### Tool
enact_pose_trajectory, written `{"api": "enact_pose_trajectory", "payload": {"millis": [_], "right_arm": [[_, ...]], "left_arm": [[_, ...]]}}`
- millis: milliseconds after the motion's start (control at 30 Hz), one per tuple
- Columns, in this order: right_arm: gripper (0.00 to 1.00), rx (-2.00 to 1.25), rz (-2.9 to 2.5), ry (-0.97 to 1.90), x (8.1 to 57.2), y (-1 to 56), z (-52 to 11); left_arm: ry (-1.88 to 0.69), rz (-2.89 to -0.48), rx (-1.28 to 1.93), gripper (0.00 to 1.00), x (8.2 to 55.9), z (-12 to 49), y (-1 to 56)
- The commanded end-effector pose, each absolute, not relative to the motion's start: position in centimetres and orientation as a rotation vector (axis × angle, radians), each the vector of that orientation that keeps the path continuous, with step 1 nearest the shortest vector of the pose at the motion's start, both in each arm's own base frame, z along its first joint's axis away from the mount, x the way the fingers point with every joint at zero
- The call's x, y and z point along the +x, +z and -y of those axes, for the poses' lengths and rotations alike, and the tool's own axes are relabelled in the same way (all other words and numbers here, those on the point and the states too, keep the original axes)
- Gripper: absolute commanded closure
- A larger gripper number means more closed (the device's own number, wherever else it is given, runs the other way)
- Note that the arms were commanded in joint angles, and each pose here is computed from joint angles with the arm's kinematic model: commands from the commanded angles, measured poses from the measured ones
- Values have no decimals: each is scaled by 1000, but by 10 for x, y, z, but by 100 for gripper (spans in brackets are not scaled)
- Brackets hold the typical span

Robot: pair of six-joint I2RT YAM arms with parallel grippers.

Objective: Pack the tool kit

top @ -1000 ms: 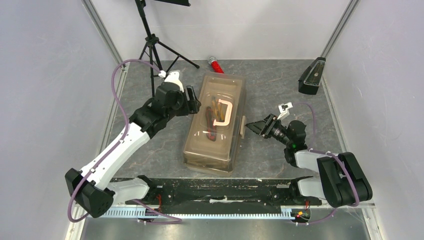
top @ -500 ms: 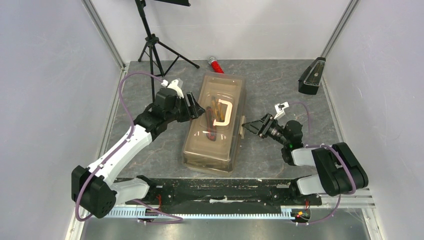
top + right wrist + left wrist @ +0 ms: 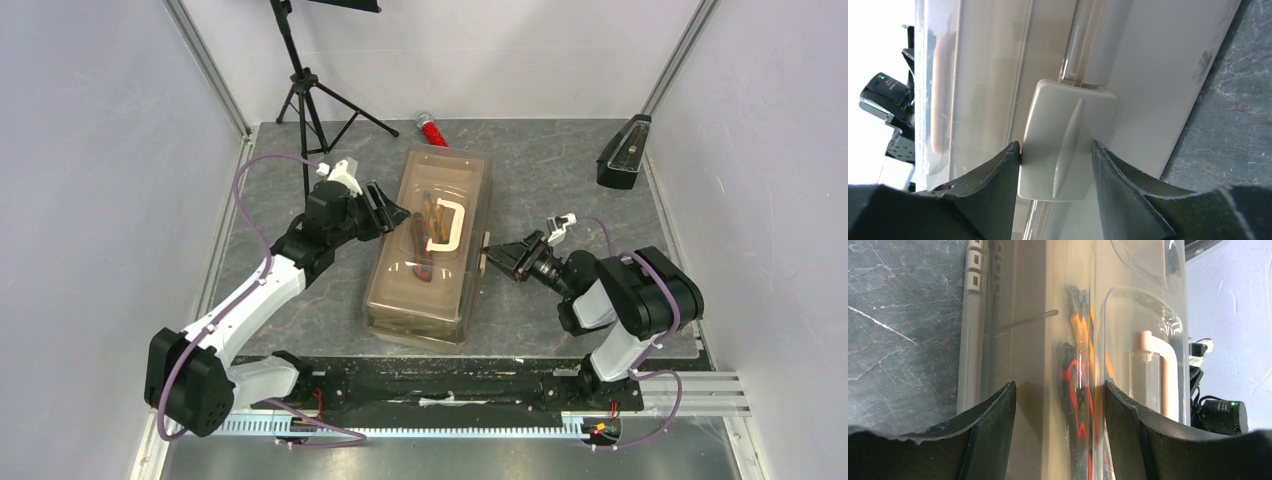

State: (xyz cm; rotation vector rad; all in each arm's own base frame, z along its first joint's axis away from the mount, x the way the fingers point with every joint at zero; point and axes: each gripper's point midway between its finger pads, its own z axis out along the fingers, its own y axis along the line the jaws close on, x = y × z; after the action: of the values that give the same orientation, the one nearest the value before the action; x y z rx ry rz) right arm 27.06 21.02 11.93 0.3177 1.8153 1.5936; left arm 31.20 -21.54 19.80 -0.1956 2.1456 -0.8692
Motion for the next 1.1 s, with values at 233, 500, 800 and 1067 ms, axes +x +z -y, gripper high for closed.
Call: {"api": "enact_pose_trajectory", "payload": {"millis": [233, 500, 800, 1067], "right_arm": [[43, 77, -1639, 1677, 270, 167, -222], [18, 113, -1764, 1338, 302, 156, -168], [2, 93, -1867, 467, 338, 230, -73], [2, 137, -1676, 70, 298, 343, -13]], "left_arm": [[-897, -2284, -194, 34, 287, 228, 175], [-595, -2083, -223, 24, 299, 169, 244], [-311, -1801, -244, 13, 263, 84, 338], [-150, -1584, -209, 5, 209, 22, 399]]}}
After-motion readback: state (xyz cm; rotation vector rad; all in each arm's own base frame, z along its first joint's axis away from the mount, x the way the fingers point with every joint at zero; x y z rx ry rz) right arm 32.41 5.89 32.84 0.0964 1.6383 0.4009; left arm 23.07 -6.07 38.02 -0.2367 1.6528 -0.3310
